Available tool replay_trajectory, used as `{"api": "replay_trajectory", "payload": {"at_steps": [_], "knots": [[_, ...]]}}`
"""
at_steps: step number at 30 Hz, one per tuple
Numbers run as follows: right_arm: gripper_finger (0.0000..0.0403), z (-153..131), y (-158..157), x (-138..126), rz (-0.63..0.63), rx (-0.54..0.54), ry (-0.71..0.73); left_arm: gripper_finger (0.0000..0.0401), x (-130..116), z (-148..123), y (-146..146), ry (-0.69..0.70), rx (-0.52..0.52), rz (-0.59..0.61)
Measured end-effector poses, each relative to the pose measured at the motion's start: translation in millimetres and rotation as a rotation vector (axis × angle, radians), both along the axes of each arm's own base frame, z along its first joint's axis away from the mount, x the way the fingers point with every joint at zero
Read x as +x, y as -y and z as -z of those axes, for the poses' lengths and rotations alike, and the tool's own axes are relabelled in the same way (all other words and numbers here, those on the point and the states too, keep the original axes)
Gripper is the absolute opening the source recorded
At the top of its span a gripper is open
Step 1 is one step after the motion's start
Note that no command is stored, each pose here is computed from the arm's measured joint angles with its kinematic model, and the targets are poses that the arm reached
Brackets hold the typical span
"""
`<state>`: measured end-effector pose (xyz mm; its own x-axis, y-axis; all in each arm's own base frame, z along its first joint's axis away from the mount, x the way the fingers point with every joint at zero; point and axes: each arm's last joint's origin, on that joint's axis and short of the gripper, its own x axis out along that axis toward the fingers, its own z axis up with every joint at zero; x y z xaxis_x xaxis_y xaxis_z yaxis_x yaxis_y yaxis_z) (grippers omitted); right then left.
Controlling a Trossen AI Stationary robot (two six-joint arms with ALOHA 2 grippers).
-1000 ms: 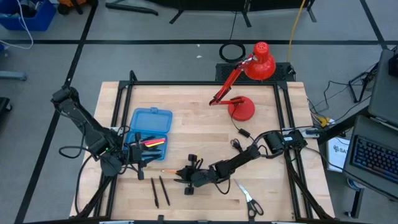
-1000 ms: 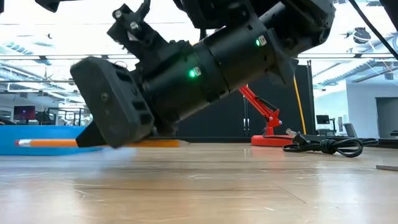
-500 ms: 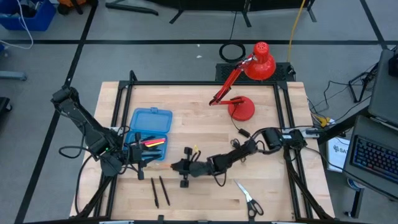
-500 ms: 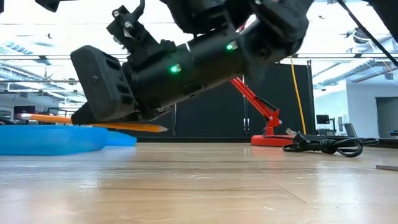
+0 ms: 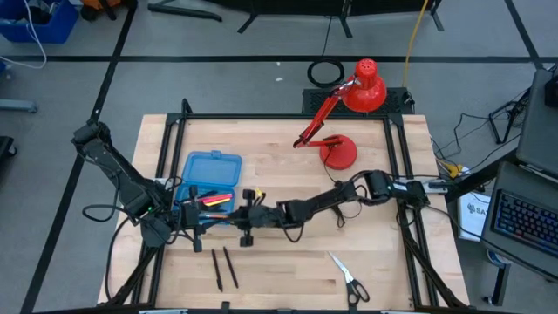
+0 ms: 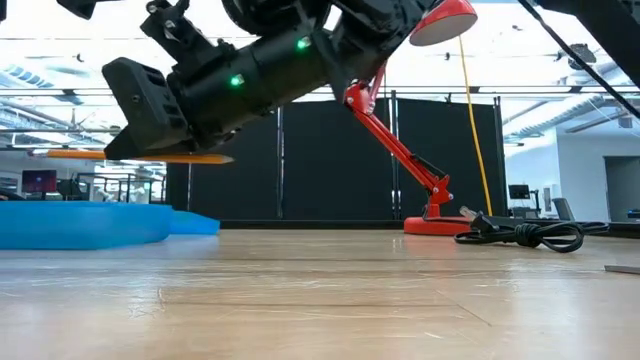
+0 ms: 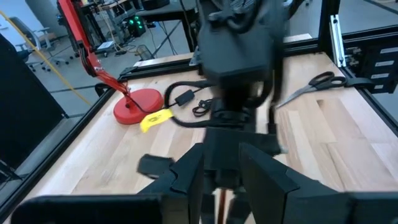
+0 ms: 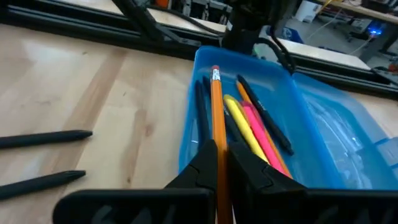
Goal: Pick & place school supplies into a supply box
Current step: Put the yellow pencil into the blue supply box
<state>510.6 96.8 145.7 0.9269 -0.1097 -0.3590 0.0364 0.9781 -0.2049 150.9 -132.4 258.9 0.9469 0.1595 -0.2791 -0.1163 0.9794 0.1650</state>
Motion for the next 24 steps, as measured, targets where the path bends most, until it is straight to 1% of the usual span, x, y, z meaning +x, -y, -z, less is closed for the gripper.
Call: {"api": "replay_trajectory", "payload": {"at_steps": [7, 9, 13, 20, 22, 24], "knots": [[0.0008, -4.7, 26.6, 7.1, -0.024, 0.045, 0.015, 0.0106, 0.7, -2.4, 0.1, 0.024, 0.011, -0.016], [0.0008, -6.1, 31.6, 8.4, -0.022, 0.066, 0.032, 0.0106, 1.1, -3.7, 0.6, 0.032, 0.016, -0.011], [0.0008, -9.4, 38.1, 10.7, -0.059, 0.116, 0.065, 0.0106, 1.7, -5.4, 1.2, 0.041, 0.034, -0.002], [0.0007, -9.9, 50.8, 12.2, -0.045, 0.193, 0.073, 0.0106, 2.7, -8.9, 2.3, 0.063, 0.046, 0.009], [0.0007, -9.1, 54.8, 12.3, -0.041, 0.231, 0.065, 0.0106, 2.7, -8.9, 2.4, 0.063, 0.049, 0.01], [0.0007, -6.5, 59.1, 11.8, -0.012, 0.277, 0.04, 0.0106, 2.7, -8.9, 2.3, 0.062, 0.051, 0.01]]}}
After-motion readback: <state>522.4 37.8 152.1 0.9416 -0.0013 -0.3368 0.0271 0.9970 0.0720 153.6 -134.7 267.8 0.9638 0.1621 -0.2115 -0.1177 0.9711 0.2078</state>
